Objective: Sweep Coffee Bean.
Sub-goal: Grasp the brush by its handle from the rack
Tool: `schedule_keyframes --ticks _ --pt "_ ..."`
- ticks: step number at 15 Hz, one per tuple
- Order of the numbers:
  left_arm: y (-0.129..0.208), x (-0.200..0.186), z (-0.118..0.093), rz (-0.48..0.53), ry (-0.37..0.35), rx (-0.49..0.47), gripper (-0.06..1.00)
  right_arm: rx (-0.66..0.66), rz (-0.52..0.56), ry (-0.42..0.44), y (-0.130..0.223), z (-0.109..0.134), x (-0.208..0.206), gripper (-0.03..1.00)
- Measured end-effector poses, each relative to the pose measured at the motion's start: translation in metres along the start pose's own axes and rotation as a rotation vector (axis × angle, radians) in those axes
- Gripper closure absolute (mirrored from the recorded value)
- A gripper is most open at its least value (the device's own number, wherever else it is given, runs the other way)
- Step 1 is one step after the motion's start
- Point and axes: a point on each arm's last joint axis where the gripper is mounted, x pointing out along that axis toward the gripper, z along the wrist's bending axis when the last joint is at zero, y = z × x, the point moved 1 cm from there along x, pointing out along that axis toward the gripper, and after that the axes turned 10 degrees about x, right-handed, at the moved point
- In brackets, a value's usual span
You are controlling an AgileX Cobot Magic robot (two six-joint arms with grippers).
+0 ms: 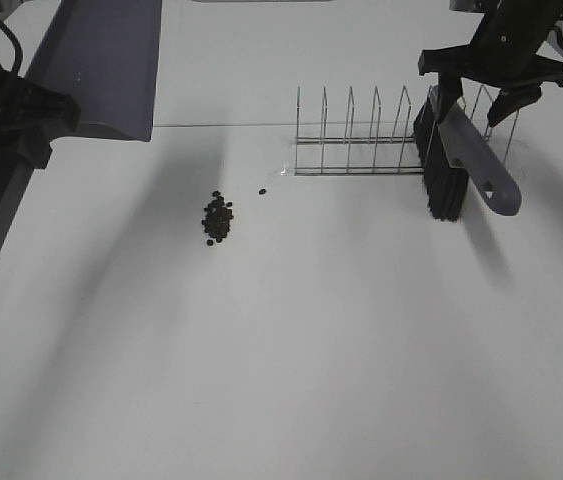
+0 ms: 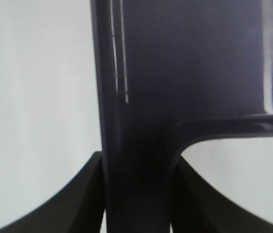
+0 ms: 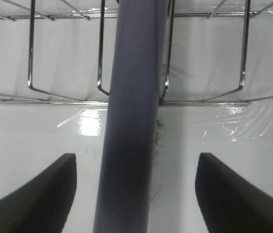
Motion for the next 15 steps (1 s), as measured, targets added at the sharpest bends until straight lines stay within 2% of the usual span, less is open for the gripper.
schedule_keyframes --ticks 6,8,11,15 --pt "0.000 0.000 0.000 0.000 0.000 0.000 0.58 0.001 0.037 0.018 0.005 -0.004 0.027 0.37" --pt "0.000 0.000 0.000 0.000 0.000 0.000 0.58 0.000 0.035 0.019 0.005 -0.004 0.029 0.39" --pt "0.000 0.000 0.000 0.000 0.000 0.000 0.58 0.001 0.013 0.013 0.003 -0.004 0.030 0.46" --pt "0.000 0.000 0.000 0.000 0.000 0.001 0.58 0.001 0.012 0.012 0.003 -0.004 0.033 0.47"
